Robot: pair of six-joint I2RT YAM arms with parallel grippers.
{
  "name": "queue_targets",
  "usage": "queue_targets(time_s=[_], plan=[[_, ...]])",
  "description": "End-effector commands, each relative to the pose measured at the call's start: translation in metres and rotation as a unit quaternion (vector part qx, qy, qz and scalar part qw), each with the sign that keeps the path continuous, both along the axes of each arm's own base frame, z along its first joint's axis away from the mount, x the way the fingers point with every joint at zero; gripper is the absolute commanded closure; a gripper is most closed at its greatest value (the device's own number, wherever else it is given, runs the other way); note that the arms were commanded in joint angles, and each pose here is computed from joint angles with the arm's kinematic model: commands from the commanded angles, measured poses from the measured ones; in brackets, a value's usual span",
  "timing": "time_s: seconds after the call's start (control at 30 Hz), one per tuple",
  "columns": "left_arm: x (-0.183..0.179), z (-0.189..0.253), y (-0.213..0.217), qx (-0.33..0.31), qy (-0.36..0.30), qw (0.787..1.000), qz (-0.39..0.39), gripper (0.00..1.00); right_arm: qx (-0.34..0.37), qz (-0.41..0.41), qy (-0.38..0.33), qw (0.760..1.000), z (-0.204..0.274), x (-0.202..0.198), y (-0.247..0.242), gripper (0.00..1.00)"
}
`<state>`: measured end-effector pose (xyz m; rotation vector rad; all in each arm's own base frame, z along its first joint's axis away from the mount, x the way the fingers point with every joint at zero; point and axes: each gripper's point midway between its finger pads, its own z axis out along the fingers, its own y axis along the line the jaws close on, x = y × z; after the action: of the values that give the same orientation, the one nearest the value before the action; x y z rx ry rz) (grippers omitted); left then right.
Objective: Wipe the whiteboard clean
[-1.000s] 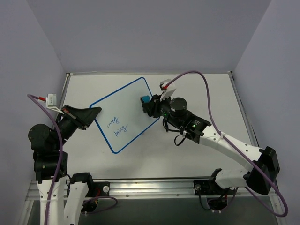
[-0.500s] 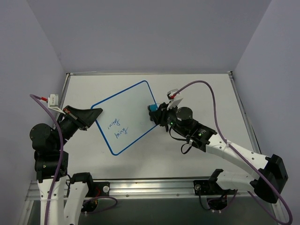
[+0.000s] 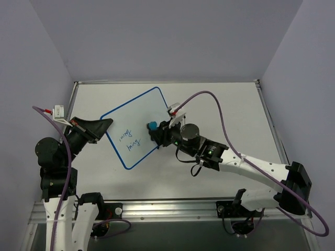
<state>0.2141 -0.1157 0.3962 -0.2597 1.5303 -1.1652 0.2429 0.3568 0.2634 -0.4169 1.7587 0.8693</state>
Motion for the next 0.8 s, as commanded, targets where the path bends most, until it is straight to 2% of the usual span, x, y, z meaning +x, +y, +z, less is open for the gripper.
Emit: queue_targets(time_s=[0.0,0.17,0.3,0.4,0.53,0.63,0.77], plan=[[-0.03,0.054,-0.013,-0.046,-0.076,0.995,-0.047,0.98,0.052,0.061,-0.017,0.997,0.032,-0.038,0.049,1.0],[-0.028,0.052,-0.012,-0.044,-0.078,0.995,-0.041,0.98,0.072,0.118,-0.027,0.99,0.054,-0.087,0.095,1.0],[-0.028,0.046,-0.011,-0.042,-0.062,0.996,-0.038,0.98,0.063,0.124,-0.031,0.99,0.057,-0.096,0.109,1.0],[-0.03,0.048,-0.011,-0.038,-0.065,0.996,-0.038,0.98,0.036,0.082,-0.028,0.996,0.049,-0.077,0.106,1.0],[-0.036,0.053,-0.013,-0.034,-0.072,0.996,-0.045,0.98,-0.016,0.001,-0.019,1.0,0.031,-0.027,0.086,1.0],[-0.04,0.056,-0.014,-0.029,-0.077,0.996,-0.045,0.98,-0.041,-0.052,-0.002,0.998,0.017,0.01,0.064,1.0],[-0.045,0.06,-0.015,-0.01,-0.089,0.995,-0.047,0.98,-0.097,-0.116,0.0,0.989,0.004,0.036,0.035,1.0]])
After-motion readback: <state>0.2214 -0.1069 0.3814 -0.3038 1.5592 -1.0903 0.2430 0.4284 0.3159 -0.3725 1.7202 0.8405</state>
